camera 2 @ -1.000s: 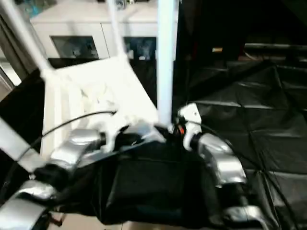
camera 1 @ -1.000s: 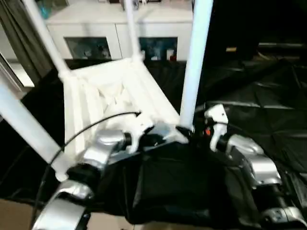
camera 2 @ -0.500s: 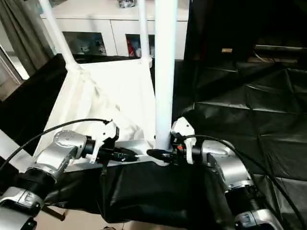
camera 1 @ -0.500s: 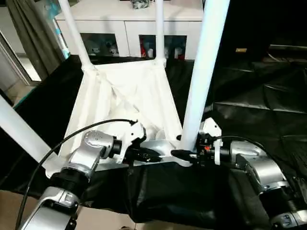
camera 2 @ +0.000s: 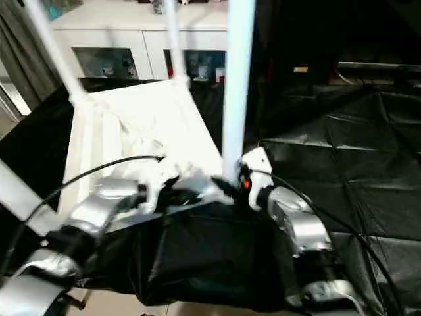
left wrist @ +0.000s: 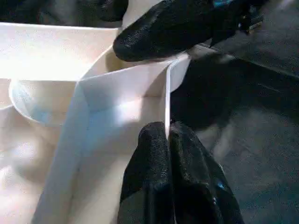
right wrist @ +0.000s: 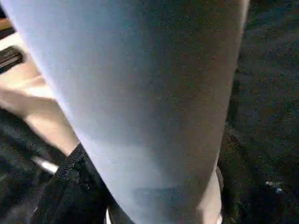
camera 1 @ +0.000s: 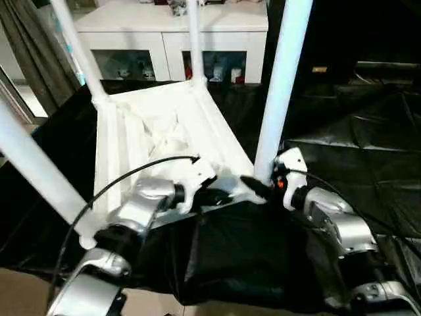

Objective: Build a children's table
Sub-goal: Rotate leg to tighten

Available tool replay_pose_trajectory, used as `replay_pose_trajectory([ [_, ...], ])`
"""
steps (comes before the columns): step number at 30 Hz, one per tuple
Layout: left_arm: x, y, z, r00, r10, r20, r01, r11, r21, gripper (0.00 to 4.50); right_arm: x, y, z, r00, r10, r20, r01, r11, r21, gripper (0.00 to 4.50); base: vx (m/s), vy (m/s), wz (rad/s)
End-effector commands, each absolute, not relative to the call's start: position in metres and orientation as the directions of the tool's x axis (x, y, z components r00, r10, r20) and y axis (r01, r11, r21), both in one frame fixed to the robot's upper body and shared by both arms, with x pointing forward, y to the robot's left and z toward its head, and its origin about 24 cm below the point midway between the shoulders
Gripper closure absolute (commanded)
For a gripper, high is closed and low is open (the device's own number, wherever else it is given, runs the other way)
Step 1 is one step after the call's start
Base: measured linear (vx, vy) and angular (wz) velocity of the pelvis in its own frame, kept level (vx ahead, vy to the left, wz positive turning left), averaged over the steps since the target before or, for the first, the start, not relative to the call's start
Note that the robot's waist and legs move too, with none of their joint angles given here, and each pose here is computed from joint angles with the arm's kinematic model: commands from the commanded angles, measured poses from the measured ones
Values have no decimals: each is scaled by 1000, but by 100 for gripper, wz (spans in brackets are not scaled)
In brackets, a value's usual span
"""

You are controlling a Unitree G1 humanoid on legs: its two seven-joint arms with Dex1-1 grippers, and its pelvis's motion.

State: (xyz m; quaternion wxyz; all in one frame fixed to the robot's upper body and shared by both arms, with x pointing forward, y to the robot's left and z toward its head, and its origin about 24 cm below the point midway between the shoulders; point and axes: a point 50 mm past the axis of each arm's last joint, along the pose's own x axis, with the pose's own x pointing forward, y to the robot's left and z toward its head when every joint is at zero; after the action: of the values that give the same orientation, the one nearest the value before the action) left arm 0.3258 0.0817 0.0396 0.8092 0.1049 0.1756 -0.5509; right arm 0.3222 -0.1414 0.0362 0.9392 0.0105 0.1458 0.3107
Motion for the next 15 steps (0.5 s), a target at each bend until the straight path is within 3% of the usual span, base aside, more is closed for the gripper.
replay_pose_trajectory([
  [1, 339, 72, 54, 476, -825, -305, 869, 495, 18, 450, 315, -129, 8, 765, 518, -383, -504, 851, 146, 188, 0, 0, 0],
  [3, 342, 65, 54, 528, -794, -301, 839, 543, 36, 450, 317, -118, 5, 771, 501, -392, -492, 861, 133, 188, 0, 0, 0],
  [5, 342, 56, 54, 538, -793, -286, 832, 554, 29, 450, 314, -96, 7, 724, 588, -361, -585, 800, 132, 188, 0, 0, 0],
  [6, 341, 53, 55, 526, -804, -276, 839, 543, 16, 450, 314, -89, 10, 703, 626, -337, -616, 773, 150, 133, 0, 0, 0],
  [7, 340, 51, 56, 517, -811, -272, 845, 534, 14, 450, 314, -86, 12, 696, 643, -321, -626, 761, 168, 119, 0, 0, 0],
  [10, 339, 53, 56, 498, -823, -273, 858, 514, 15, 450, 316, -89, 17, 682, 668, -298, -643, 741, 191, 106, 0, 0, 0],
  [11, 338, 56, 54, 476, -835, -275, 871, 491, 16, 450, 317, -94, 21, 667, 686, -290, -667, 723, 180, 77, 0, 0, 0],
  [15, 335, 64, 53, 427, -856, -292, 898, 440, 25, 450, 313, -106, 26, 607, 743, -282, -741, 657, 136, 70, 0, 0, 0],
])
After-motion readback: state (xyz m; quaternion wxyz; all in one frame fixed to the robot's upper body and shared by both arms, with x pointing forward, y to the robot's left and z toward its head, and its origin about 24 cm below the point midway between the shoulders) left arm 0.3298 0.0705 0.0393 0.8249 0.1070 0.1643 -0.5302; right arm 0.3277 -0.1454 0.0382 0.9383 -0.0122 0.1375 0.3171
